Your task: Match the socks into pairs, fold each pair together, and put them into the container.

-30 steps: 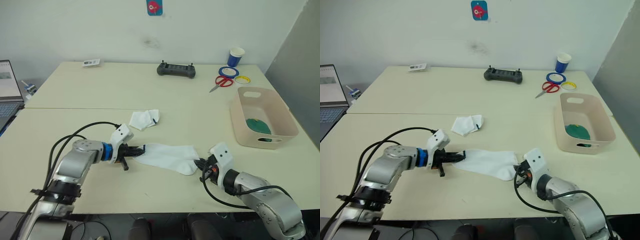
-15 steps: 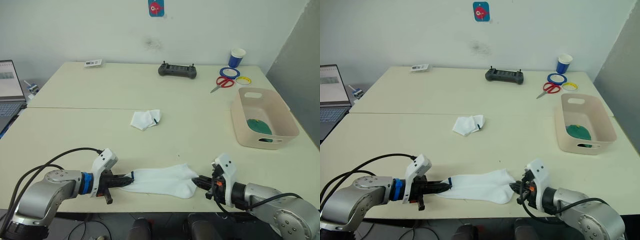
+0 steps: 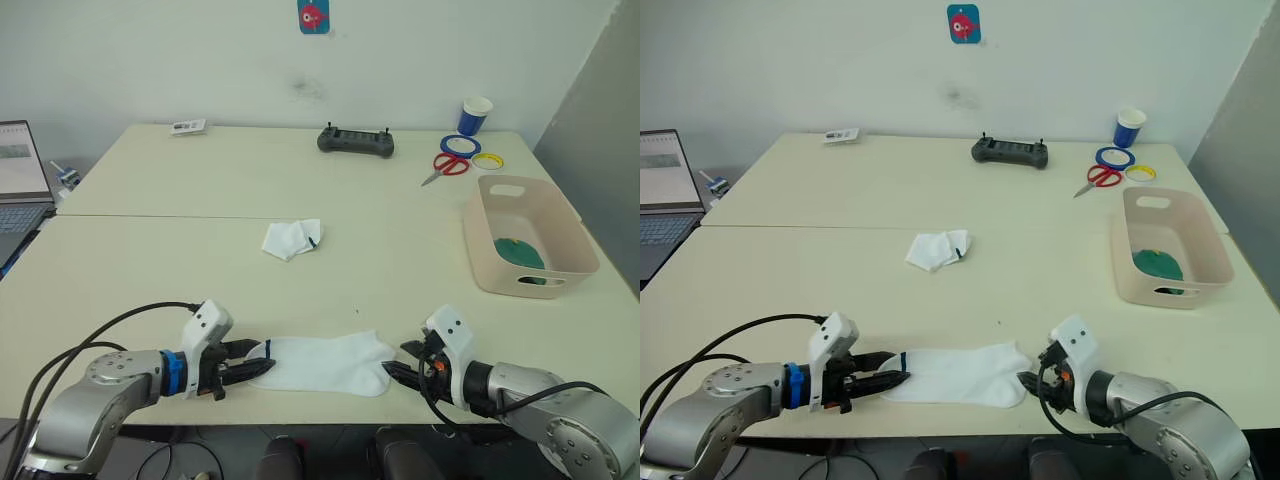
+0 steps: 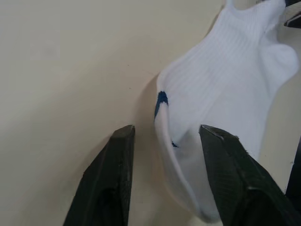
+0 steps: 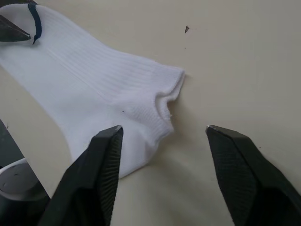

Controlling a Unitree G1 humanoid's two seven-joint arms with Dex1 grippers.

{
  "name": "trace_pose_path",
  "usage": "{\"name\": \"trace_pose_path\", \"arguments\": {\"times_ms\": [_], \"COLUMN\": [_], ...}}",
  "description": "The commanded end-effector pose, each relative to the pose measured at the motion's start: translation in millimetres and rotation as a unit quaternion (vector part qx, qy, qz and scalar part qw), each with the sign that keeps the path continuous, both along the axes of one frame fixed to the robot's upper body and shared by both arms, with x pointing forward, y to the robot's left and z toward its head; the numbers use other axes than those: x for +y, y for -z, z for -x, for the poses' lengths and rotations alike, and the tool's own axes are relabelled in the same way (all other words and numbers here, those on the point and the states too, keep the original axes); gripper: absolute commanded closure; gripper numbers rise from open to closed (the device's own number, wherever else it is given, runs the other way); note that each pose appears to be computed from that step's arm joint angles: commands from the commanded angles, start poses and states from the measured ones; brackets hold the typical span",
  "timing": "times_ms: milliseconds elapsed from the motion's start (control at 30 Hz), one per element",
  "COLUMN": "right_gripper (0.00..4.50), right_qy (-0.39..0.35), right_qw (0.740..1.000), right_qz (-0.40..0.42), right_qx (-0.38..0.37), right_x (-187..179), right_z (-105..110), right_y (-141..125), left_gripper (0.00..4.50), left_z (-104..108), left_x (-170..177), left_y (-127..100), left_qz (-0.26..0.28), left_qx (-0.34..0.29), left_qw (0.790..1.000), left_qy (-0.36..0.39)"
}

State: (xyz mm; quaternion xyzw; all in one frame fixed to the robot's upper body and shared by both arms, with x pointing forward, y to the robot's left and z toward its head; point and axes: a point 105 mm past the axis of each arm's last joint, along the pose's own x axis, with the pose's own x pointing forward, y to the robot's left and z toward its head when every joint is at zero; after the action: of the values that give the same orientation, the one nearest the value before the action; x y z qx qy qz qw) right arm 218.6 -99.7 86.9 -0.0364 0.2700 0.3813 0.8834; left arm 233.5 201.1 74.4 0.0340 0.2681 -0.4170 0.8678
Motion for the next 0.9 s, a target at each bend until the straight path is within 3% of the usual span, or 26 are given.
{"name": "trace_pose_path", "arguments": {"times_ms": [33, 67, 133, 167, 600, 733, 900], "right_gripper": [0.40, 0.05, 0.00, 0.00, 0.00, 0.00, 0.00], "right_qy": [-0.019, -0.023, -0.031, -0.034, -0.043, 0.026, 0.050], "right_qw": [0.998, 0.997, 0.996, 0.995, 0.977, 0.966, 0.964], "right_qz": [-0.012, -0.013, -0.015, -0.017, -0.059, -0.075, -0.067], "right_qx": [-0.058, -0.066, -0.083, -0.094, -0.202, -0.244, -0.254], "right_x": [5, 6, 9, 11, 40, 52, 74], "right_z": [-5, -6, -9, -12, -46, -89, -135], "right_y": [-24, -28, -35, -40, -91, -105, -96], "left_gripper": [1.02, 0.71, 0.11, 0.04, 0.04, 0.04, 0.04], "left_z": [-8, -10, -12, -14, -40, -45, -52], "left_x": [15, 16, 18, 19, 12, 7, 2], "left_y": [-16, -19, -24, -27, -55, -62, -75], "left_qz": [-0.012, -0.009, -0.003, -0.001, 0.007, 0.021, 0.037], "left_qx": [-0.044, -0.051, -0.060, -0.065, -0.130, -0.154, -0.193], "left_qw": [0.998, 0.998, 0.997, 0.997, 0.991, 0.987, 0.978], "left_qy": [-0.031, -0.037, -0.044, -0.047, -0.025, -0.040, -0.065]}}
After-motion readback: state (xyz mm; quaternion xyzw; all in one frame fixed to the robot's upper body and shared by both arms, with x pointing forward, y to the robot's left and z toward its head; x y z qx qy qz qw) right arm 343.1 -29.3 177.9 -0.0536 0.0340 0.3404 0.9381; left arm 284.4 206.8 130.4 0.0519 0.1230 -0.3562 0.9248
